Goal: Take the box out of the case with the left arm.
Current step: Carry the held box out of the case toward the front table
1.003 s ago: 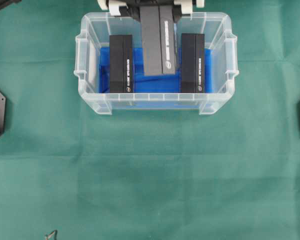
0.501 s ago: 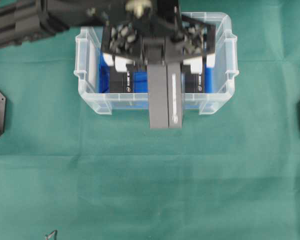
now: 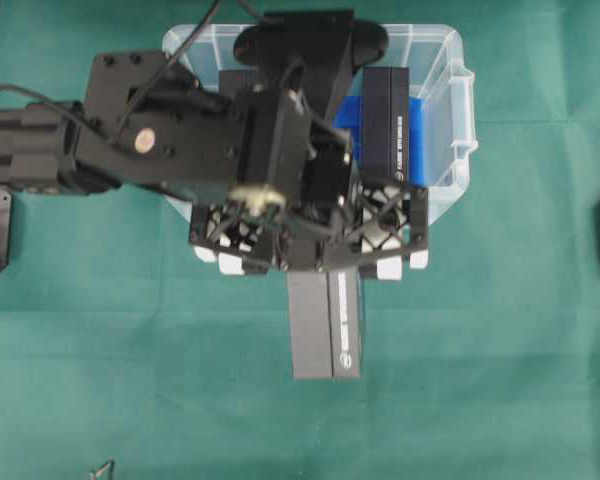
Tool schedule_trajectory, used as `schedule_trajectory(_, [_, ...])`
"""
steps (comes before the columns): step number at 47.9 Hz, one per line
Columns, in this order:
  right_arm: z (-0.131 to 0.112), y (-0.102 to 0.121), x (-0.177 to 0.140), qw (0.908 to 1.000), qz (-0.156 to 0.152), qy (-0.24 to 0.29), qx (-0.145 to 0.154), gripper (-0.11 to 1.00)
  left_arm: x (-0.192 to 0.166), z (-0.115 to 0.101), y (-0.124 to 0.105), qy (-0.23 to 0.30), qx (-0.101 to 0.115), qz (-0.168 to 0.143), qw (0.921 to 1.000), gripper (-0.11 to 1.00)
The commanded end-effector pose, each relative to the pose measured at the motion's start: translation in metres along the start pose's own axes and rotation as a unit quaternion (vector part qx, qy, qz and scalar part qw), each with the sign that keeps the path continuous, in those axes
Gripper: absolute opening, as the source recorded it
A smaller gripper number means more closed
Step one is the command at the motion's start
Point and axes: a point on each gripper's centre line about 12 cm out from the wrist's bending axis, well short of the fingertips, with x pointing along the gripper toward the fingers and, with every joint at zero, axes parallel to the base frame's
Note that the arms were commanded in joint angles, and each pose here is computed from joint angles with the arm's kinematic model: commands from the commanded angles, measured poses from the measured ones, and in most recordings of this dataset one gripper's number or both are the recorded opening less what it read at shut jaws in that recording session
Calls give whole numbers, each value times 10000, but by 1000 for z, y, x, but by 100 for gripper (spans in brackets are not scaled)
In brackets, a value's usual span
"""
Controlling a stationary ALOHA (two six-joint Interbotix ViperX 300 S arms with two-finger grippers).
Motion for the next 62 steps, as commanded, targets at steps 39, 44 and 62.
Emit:
schedule_trajectory(39, [3, 0, -5, 10000, 14, -89, 27, 0, 39, -13, 8, -19, 127, -198, 9997, 62])
schedule_trajectory(44, [3, 0, -4, 10000, 10, -75, 26, 0, 57, -16, 13, 9, 78, -320, 9995, 63])
schedule_trajectory(62, [3, 0, -4, 10000, 10, -75, 32, 0, 145, -44, 36, 198, -20, -468, 9987, 62])
